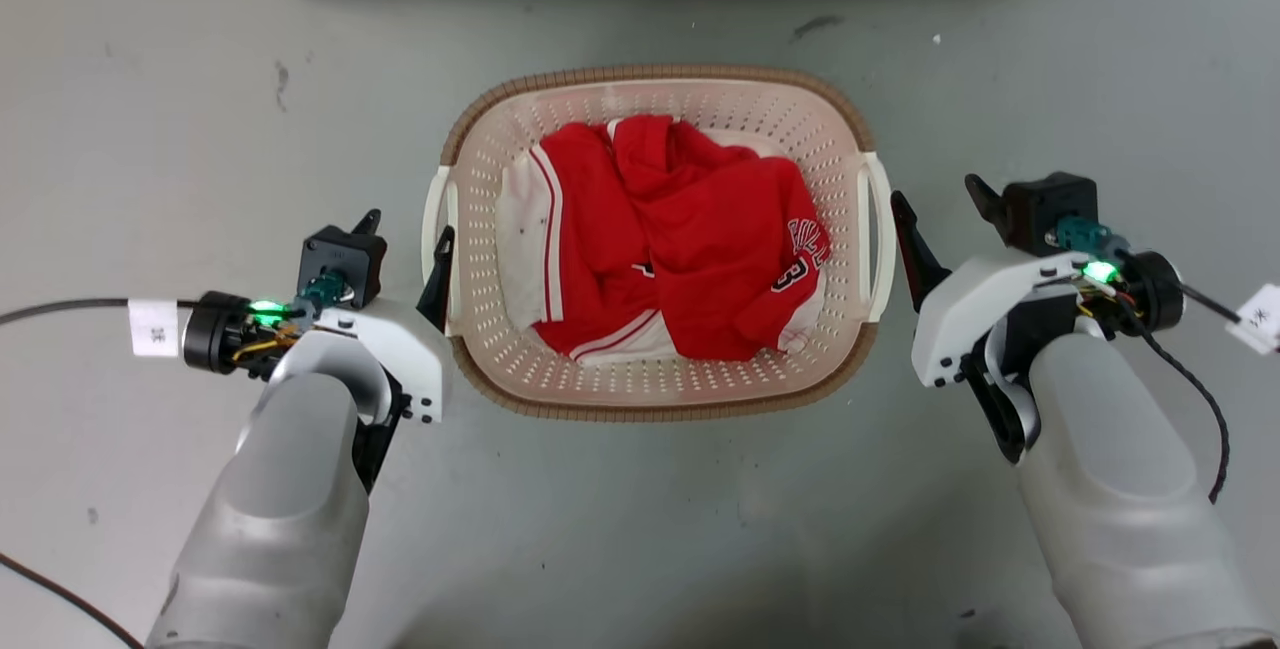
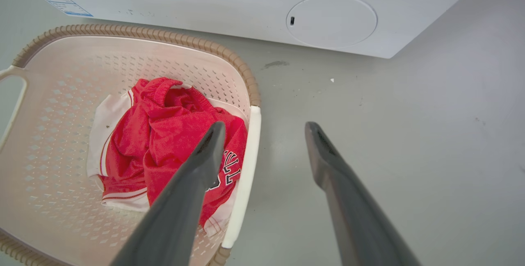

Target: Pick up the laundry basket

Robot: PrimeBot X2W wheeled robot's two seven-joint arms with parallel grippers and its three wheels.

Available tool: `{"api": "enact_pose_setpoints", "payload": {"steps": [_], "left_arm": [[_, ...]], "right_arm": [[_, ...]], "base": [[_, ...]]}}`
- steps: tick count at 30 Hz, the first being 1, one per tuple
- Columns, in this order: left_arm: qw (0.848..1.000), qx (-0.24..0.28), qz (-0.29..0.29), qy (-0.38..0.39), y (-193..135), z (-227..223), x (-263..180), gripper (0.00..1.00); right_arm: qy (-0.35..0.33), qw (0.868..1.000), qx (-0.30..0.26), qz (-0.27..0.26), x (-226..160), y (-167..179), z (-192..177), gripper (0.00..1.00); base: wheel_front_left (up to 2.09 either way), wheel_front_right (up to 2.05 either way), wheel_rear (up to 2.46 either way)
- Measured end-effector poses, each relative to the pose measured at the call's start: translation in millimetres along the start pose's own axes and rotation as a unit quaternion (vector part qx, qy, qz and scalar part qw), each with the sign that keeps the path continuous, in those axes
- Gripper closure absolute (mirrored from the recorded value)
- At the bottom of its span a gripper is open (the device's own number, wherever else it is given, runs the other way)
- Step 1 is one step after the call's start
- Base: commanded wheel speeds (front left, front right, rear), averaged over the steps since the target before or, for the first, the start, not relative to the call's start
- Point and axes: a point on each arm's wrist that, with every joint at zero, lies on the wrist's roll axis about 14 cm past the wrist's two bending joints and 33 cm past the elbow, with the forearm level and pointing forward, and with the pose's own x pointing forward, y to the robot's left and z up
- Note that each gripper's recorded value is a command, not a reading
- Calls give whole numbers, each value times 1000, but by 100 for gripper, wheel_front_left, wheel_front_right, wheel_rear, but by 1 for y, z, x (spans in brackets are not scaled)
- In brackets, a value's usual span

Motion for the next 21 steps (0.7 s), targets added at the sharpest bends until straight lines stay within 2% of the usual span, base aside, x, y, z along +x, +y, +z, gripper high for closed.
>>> {"api": "enact_pose_setpoints", "payload": {"steps": [9,21], "left_arm": [[998,15,-5,65,8,-36,18,0],[992,31,-25,123,7,-63,37,0]], "right_arm": [[75,997,14,19,29,10,-36,0],[161,986,1,38,49,17,-73,0]], "base": [[0,0,0],[0,0,0]]}}
